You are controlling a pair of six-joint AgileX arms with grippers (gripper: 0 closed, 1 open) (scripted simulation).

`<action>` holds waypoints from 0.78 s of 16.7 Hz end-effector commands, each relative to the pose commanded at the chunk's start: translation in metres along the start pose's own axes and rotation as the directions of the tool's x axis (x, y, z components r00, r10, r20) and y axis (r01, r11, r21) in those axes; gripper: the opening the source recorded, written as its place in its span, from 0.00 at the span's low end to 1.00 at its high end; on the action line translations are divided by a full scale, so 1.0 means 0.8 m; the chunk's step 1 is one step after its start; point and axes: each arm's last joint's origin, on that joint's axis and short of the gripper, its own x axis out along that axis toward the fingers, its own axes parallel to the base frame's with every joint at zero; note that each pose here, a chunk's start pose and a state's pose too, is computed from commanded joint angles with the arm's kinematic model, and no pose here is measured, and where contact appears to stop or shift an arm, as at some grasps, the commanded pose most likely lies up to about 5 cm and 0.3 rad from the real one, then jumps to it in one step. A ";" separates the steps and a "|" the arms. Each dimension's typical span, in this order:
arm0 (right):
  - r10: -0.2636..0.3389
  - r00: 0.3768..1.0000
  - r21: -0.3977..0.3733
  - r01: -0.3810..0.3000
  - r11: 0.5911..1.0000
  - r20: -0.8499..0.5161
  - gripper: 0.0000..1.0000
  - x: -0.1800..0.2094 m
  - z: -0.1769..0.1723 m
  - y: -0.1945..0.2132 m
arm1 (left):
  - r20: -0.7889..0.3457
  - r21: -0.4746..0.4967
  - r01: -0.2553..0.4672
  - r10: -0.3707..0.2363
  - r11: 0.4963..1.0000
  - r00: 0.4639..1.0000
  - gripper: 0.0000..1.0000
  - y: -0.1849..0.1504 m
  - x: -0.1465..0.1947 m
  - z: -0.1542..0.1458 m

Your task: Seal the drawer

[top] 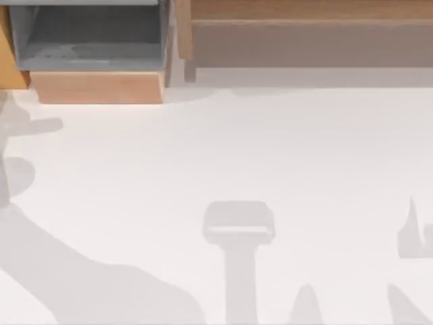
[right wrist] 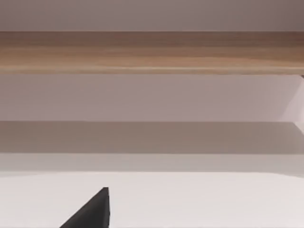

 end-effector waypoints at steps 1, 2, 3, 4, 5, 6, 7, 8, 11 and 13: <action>0.000 1.000 0.000 0.000 1.000 0.000 1.00 0.000 0.000 0.000 | 0.000 -0.001 0.001 -0.001 1.000 1.000 0.00 0.000 0.001 0.000; 0.000 1.000 0.000 0.000 1.000 0.000 1.00 0.000 0.000 0.000 | 0.000 -0.001 0.001 -0.001 1.000 1.000 0.00 0.000 0.001 0.000; 0.000 1.000 0.000 0.000 1.000 0.000 1.00 0.000 0.000 0.000 | 0.000 -0.001 0.001 -0.001 1.000 1.000 0.00 0.000 0.001 0.000; 0.000 1.000 0.000 0.000 1.000 0.000 1.00 0.000 0.000 0.000 | 0.000 -0.001 0.001 -0.001 1.000 1.000 0.00 0.000 0.001 0.000; 0.000 1.000 0.000 0.000 1.000 0.000 1.00 0.000 0.000 0.000 | 0.000 -0.001 0.001 -0.001 1.000 1.000 0.08 0.000 0.001 0.000; 0.000 1.000 0.000 0.000 1.000 0.000 1.00 0.000 0.000 0.000 | 0.000 -0.001 0.001 -0.001 1.000 1.000 0.15 0.000 0.001 0.000; 0.000 1.000 0.000 0.000 1.000 0.000 1.00 0.000 0.000 0.000 | 0.000 -0.001 0.001 -0.001 1.000 1.000 0.23 0.000 0.001 0.000; 0.000 1.000 0.000 0.000 1.000 0.000 1.00 0.000 0.000 0.000 | 0.000 -0.001 0.001 -0.001 1.000 1.000 0.30 0.000 0.001 0.000; 0.000 1.000 0.000 0.000 1.000 0.000 1.00 0.000 0.000 0.000 | 0.000 -0.001 0.001 -0.001 1.000 1.000 0.53 0.000 0.001 0.000; 0.000 1.000 0.000 0.000 1.000 0.000 1.00 0.000 0.000 0.000 | 0.000 -0.001 0.001 -0.001 1.000 1.000 0.68 0.000 0.001 0.000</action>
